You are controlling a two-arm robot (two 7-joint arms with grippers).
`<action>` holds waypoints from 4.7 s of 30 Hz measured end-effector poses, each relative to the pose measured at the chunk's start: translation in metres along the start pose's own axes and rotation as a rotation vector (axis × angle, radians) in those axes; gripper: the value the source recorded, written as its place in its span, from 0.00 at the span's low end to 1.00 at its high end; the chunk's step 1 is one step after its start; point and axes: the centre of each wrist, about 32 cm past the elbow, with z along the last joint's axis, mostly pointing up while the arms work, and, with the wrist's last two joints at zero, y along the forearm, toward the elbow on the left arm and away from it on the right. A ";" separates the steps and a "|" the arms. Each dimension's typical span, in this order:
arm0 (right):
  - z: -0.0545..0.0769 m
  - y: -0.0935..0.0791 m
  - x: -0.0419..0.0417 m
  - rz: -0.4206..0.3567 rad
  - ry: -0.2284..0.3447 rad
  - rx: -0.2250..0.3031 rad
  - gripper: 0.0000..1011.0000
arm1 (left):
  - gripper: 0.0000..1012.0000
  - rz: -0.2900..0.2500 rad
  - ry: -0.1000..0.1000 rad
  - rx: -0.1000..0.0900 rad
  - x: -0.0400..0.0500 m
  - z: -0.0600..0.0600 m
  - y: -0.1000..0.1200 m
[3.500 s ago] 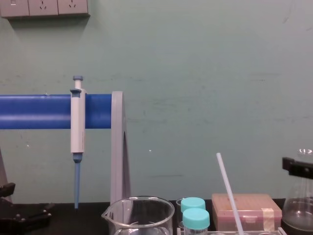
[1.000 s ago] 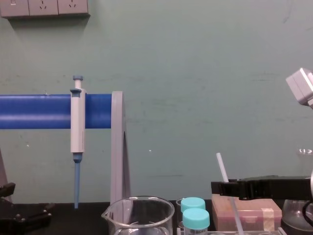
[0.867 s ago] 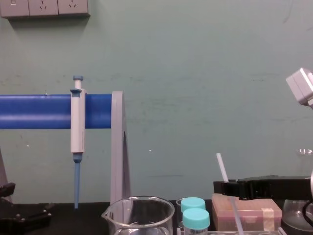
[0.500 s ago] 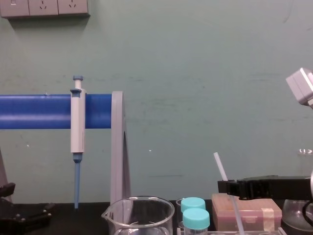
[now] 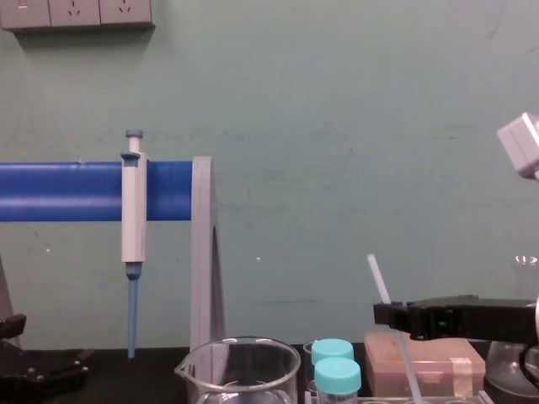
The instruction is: Pick up the stirring rod with one hand, then place it down.
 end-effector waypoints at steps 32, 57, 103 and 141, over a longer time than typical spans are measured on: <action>-0.020 -0.023 -0.0108 0.042 -0.086 0.287 0.07 | 0.99 0.000 0.000 0.000 0.0000 0.000 0.000; 0.031 -0.061 0.0106 -0.100 -0.152 0.435 0.07 | 0.99 0.000 0.000 0.000 0.0000 0.000 0.000; 0.027 -0.060 0.0095 -0.087 -0.140 0.410 0.07 | 0.99 0.000 0.000 0.000 0.0000 0.000 0.000; 0.026 -0.056 0.0097 -0.084 -0.136 0.403 0.07 | 0.99 0.000 0.000 0.000 0.0000 0.000 0.000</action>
